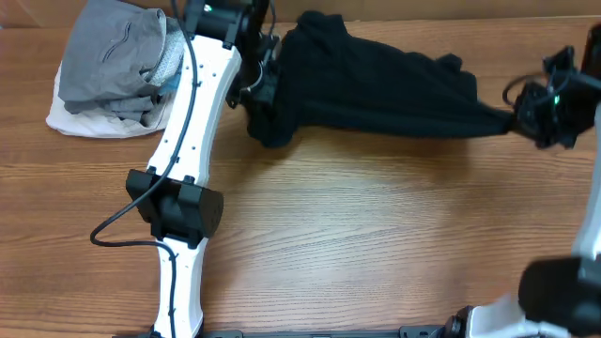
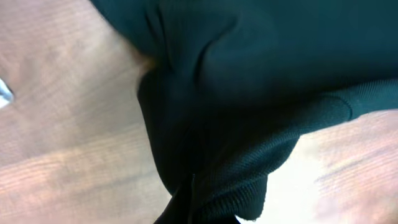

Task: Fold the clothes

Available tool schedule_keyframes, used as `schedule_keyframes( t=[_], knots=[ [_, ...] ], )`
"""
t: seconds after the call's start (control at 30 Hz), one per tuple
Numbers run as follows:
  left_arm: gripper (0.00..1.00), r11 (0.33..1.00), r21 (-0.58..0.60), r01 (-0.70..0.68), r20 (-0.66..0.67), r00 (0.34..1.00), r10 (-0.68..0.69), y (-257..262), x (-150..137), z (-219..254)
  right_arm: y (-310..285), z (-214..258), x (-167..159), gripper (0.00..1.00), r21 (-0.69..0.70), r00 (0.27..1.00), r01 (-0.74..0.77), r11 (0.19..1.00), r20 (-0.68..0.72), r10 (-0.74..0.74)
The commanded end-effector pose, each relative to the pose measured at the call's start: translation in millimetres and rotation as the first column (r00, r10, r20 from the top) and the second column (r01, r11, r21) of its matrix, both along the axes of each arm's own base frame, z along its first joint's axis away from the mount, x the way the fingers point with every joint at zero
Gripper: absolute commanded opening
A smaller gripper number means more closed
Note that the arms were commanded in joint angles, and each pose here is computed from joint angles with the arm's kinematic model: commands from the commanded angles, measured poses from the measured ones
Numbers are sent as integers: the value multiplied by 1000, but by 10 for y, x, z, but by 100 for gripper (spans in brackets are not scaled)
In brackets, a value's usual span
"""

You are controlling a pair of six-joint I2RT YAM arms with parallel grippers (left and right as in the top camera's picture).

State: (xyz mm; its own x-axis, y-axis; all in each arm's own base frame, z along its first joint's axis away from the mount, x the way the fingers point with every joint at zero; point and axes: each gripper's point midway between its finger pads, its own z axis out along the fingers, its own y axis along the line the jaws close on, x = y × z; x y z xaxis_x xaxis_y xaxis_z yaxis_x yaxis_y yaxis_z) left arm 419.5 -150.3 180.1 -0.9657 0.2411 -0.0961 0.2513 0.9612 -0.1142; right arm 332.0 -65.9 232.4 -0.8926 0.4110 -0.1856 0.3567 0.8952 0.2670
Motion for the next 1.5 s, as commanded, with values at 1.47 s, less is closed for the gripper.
schedule_keyframes(
  t=[1.47],
  knots=[
    [4, 998, -50, -27, 244, 969, 38, -500, -207, 25, -162, -891, -897, 4, 30, 930, 363, 931, -66, -361]
  ],
)
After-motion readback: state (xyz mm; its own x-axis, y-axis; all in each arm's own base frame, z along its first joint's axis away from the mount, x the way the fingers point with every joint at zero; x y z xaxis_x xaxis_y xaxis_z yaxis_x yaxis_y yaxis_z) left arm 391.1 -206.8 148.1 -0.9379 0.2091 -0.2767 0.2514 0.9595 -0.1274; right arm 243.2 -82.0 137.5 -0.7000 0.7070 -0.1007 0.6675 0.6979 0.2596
